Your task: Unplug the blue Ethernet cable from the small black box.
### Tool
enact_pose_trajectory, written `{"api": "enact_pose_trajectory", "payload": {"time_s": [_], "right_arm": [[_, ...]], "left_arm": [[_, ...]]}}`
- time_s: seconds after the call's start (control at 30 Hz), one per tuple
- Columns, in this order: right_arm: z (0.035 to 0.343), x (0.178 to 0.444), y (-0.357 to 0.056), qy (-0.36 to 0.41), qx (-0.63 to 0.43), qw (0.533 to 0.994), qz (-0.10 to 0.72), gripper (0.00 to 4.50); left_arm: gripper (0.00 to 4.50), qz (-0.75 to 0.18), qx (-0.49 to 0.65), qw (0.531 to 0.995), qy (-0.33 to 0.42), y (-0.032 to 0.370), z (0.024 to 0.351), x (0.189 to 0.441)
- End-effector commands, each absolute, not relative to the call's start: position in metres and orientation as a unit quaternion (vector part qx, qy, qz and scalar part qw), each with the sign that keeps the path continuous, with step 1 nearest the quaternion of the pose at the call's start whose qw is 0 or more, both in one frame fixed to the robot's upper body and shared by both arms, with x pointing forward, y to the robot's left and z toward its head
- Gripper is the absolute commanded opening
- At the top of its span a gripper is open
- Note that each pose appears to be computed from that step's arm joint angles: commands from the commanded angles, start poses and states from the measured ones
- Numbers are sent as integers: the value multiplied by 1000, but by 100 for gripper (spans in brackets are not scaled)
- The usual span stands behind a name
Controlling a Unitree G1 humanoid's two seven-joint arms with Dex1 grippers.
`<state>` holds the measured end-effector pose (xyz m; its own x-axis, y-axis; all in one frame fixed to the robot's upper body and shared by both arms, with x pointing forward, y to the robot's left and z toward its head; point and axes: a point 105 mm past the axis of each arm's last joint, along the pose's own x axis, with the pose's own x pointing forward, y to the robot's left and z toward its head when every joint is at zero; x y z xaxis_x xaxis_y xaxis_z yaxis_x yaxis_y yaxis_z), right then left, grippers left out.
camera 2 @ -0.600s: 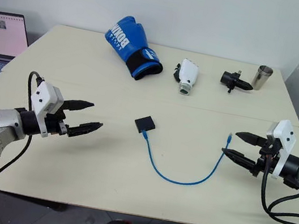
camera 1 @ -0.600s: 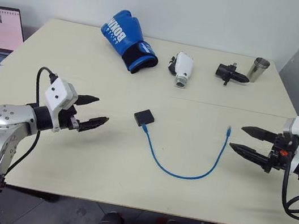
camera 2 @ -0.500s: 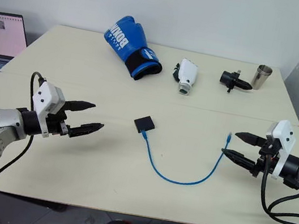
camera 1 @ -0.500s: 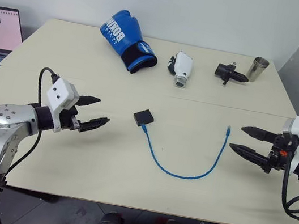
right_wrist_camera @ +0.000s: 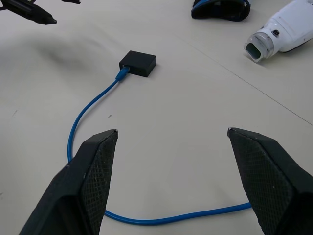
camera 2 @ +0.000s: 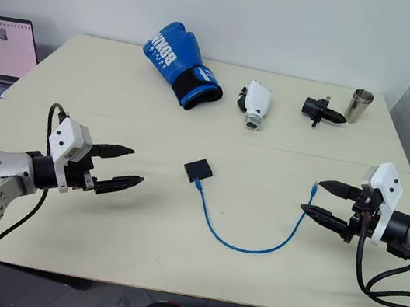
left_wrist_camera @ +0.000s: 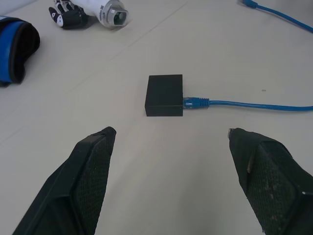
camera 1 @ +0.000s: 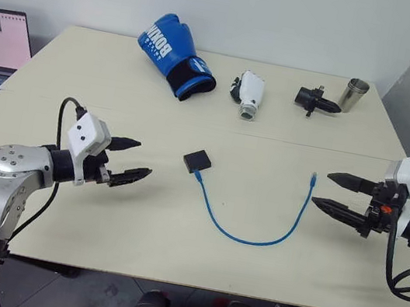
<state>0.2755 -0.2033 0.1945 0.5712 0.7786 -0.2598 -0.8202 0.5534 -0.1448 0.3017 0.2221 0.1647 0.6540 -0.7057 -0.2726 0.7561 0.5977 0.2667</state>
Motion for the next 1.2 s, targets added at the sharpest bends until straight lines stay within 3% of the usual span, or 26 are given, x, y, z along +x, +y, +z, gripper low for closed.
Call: {"api": "enact_pose_trajectory", "payload": {"time_s": [0.03, 0.43, 0.6, 0.8, 0.97, 1.2], "right_arm": [[204, 271, -194, 67, -147, 866, 473, 381], [187, 266, -150, 54, -127, 844, 519, 381], [148, 301, -78, 53, -141, 853, 500, 381], [128, 330, -14, 56, -134, 873, 466, 381], [111, 351, 15, 72, -128, 894, 423, 381], [96, 354, 27, 100, -134, 891, 422, 381]], "left_arm": [[393, -430, 191, 880, 64, 222, 171, 299], [393, -476, 197, 852, 90, 224, 165, 292], [393, -488, 224, 837, 104, 226, 158, 290], [393, -489, 233, 834, 108, 229, 156, 290], [393, -487, 240, 832, 112, 232, 154, 289], [393, -482, 243, 835, 108, 232, 157, 290]]}}
